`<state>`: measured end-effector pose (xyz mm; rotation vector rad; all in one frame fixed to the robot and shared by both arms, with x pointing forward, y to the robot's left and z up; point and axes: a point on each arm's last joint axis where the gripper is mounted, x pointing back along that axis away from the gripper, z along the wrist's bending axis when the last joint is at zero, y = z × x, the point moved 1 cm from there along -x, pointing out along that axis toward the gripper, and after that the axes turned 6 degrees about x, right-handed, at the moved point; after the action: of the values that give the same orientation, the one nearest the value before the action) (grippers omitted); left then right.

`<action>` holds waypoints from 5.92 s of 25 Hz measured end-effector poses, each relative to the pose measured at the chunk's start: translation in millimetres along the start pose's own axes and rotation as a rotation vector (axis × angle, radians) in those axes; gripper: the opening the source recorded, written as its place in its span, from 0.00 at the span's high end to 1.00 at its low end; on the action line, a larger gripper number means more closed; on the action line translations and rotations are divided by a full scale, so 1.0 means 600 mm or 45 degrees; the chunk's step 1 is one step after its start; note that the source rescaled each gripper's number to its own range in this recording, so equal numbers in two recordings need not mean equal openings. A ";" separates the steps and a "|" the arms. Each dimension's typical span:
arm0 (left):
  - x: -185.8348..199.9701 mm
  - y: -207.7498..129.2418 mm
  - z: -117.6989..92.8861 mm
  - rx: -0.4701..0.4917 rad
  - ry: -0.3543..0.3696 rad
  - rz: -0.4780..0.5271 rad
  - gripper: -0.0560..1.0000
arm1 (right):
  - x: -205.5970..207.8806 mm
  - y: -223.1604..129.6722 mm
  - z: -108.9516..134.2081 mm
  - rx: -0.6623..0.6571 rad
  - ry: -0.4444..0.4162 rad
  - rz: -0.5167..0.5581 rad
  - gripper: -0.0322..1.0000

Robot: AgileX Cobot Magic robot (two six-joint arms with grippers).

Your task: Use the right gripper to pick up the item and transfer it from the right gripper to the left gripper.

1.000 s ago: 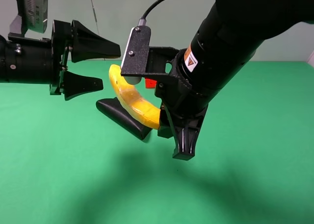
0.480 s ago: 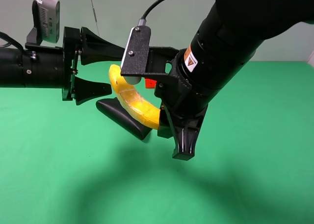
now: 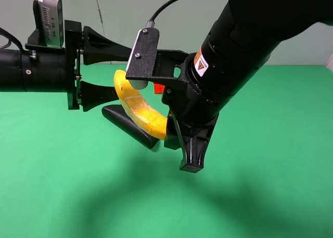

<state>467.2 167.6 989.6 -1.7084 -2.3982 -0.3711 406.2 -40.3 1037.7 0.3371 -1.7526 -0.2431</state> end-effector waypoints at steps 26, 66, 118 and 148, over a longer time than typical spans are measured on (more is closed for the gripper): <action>0.001 -0.012 0.007 0.140 0.056 0.090 0.74 | 0.000 0.003 0.003 -0.029 0.025 -0.022 0.97; 0.001 -0.012 0.006 0.101 0.052 0.089 0.94 | 0.010 0.021 0.017 -0.066 -0.048 -0.067 0.00; 0.001 -0.016 0.002 0.011 0.015 0.118 0.94 | 0.235 -0.376 0.273 -1.119 -0.882 -0.640 0.00; 0.001 -0.017 0.001 -0.055 0.003 0.126 0.94 | 0.219 -0.375 0.269 -1.432 -1.163 -0.510 0.00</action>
<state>457.6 165.3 988.3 -1.8355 -2.3091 -0.4135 245.0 -300.8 1047.3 -0.3237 -2.0596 -1.7973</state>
